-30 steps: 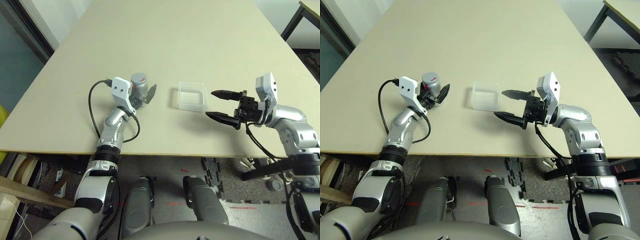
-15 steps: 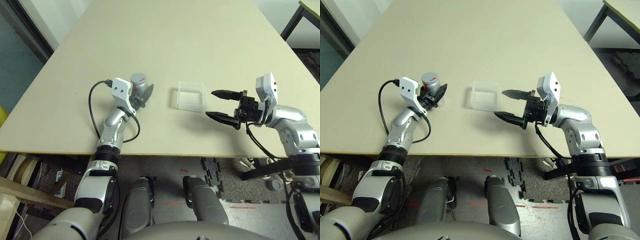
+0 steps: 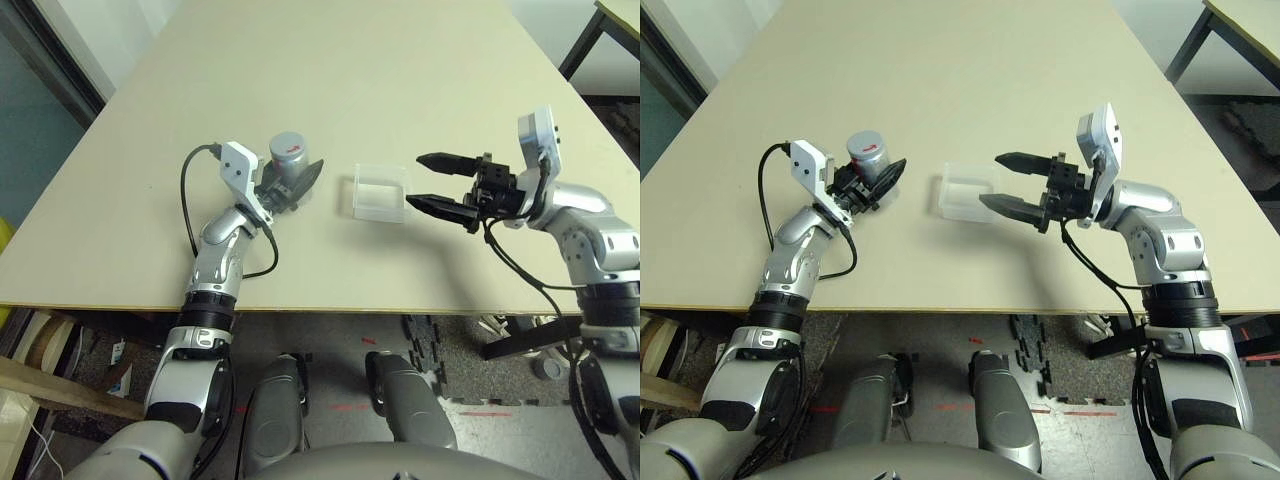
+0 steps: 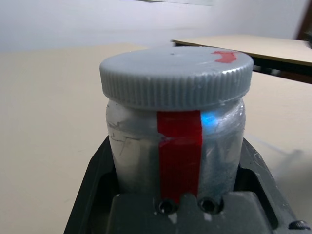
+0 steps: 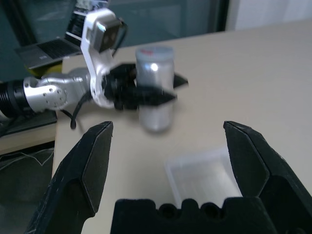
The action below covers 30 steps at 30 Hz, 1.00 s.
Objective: Pour the medicine from the bottle into the box.
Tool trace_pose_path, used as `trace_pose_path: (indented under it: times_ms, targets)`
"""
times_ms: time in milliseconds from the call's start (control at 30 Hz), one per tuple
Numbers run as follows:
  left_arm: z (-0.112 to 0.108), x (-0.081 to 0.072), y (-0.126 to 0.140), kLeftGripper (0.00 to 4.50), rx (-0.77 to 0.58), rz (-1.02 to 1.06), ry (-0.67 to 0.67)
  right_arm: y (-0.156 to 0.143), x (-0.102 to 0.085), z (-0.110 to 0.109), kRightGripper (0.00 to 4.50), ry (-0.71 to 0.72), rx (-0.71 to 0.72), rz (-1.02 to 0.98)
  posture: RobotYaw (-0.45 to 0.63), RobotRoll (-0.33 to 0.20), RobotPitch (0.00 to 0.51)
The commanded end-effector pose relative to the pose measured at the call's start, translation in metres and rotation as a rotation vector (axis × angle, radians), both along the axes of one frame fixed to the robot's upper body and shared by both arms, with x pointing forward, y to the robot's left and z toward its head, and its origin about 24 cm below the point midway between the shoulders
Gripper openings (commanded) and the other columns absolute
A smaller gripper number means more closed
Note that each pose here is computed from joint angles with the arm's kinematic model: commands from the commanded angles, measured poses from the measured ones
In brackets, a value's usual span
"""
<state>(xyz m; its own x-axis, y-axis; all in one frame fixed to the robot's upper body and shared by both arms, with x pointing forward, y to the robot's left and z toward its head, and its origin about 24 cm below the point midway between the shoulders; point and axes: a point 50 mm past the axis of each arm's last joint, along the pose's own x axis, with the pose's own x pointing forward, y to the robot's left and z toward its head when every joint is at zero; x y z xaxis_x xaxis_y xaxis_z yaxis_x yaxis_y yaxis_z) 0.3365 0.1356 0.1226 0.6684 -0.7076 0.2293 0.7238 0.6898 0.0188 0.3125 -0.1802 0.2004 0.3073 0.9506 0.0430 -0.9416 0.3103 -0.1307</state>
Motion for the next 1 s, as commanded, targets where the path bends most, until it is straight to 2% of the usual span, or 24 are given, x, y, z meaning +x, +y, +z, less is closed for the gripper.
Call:
trace_pose_path:
  times_ms: [33, 600, 1000]
  targets:
    - [0.008, -0.002, -0.01, 2.59, -0.006, -0.082, -0.008, 0.014, 0.003, 0.006, 4.5, -0.001, -0.016, 0.062, -0.23, 0.0, 0.143]
    - [0.008, -0.001, -0.032, 2.59, 0.018, -0.184, -0.022, 0.058, 0.03, 0.013, 4.5, 0.0, 0.004, 0.114, -0.22, 0.0, 0.133]
    - [0.008, 0.0, -0.037, 2.59, 0.029, -0.194, -0.03, 0.074, 0.036, 0.009, 4.5, 0.011, -0.003, 0.14, -0.22, 0.0, 0.127]
